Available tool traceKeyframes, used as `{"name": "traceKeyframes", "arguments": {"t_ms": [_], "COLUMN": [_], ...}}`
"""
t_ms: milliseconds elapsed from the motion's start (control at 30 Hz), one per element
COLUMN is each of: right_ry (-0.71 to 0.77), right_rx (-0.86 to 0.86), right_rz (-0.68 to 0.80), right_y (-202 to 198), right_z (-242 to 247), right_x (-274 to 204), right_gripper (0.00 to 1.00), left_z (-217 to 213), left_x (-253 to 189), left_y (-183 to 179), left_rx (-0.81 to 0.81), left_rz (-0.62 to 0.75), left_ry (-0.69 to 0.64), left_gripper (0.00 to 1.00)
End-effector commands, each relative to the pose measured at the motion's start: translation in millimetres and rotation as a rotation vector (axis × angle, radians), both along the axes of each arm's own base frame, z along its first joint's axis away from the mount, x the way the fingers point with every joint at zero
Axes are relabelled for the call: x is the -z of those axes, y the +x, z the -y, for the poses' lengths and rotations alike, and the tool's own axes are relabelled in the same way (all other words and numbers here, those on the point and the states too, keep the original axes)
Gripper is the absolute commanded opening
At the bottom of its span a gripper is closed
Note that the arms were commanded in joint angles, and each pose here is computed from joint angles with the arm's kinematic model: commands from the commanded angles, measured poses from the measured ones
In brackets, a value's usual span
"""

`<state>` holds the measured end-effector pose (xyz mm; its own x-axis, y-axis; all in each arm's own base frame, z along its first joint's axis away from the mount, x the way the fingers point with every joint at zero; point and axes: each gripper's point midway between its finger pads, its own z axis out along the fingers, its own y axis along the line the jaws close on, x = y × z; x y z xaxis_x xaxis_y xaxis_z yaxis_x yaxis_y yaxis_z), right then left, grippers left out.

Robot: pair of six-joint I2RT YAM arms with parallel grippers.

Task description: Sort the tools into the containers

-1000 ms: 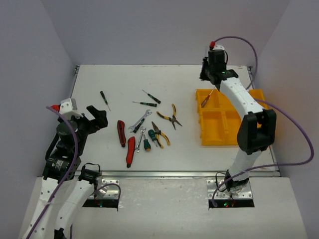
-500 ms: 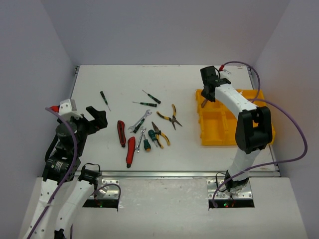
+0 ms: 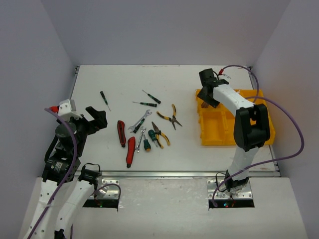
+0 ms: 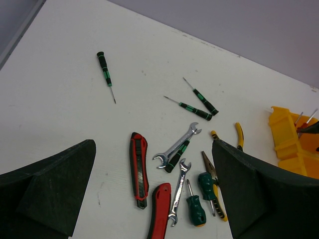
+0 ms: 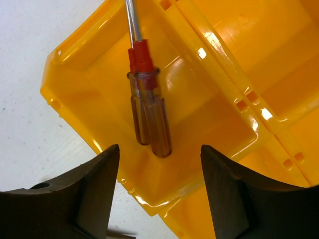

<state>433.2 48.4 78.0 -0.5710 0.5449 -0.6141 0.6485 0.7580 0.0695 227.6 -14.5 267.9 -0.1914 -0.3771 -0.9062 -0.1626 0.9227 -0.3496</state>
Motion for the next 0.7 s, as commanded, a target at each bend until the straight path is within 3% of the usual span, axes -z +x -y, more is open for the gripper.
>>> {"name": "traceKeyframes", "arguments": {"t_ms": [0, 267, 467, 567, 667], "right_ry": [-0.028, -0.008, -0.048, -0.032, 0.042], "right_rx": [-0.038, -0.231, -0.664, -0.965, -1.139], "right_rz": [0.056, 0.055, 0.171, 0.186, 0.139], "right_y": [17.6, 25.7, 19.0, 1.9, -20.4], "right_z": [2.8, -16.0, -86.8, -138.1, -170.4], "right_x": [-17.6, -32.4, -77.9, -80.8, -72.5], "right_gripper": [0.69, 0.88, 0.97, 0.99, 0.99], "left_z": [-1.7, -1.9, -1.6, -2.2, -3.3], "left_x": [-11.2, -10.4, -8.0, -7.3, -7.9], "left_y": [2.6, 2.6, 5.8, 6.1, 5.5], "left_rx": [-0.006, -0.008, -0.009, -0.013, -0.019], "left_rz": [0.05, 0.048, 0.032, 0.028, 0.031], "left_ry": [-0.001, 0.0, 0.003, 0.003, 0.004], "left_gripper": [1.0, 1.0, 1.0, 1.0, 1.0]}}
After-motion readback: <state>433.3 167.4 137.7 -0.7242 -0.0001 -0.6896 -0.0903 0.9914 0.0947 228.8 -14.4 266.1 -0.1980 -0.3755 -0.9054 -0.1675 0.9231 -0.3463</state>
